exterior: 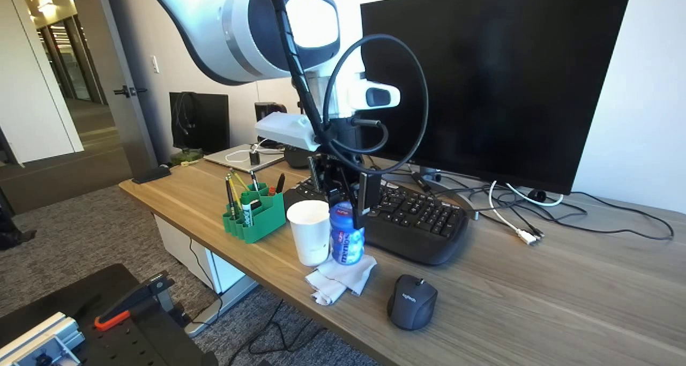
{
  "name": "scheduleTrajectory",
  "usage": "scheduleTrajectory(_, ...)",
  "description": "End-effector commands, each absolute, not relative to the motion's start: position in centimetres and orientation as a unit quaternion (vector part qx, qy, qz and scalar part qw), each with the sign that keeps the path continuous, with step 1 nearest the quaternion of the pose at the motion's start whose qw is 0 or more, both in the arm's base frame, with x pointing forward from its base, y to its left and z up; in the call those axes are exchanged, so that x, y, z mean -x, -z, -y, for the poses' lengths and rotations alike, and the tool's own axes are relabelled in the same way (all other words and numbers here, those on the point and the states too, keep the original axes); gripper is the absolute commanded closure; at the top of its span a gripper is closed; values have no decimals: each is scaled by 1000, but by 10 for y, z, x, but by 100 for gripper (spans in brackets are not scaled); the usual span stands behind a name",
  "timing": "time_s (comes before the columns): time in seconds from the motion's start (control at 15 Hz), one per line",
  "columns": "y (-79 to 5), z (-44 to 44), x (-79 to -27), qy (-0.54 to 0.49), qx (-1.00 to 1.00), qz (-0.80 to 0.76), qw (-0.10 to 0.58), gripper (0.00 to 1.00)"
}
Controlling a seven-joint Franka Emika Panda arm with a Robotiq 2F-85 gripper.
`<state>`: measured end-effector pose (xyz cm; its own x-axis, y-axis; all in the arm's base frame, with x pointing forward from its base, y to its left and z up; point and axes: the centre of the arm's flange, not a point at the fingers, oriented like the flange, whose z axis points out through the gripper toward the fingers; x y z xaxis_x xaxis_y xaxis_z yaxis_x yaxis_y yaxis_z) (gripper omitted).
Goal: Move the blue bottle to the left
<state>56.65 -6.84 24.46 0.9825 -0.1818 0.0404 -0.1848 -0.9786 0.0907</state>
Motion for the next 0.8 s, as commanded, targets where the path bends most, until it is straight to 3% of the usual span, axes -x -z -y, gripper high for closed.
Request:
scheduleTrajectory(0.0,-248,61,-558,-36,-995,81,45,64)
scheduleTrajectory(0.73,-243,41,-542,-32,-995,81,38,64)
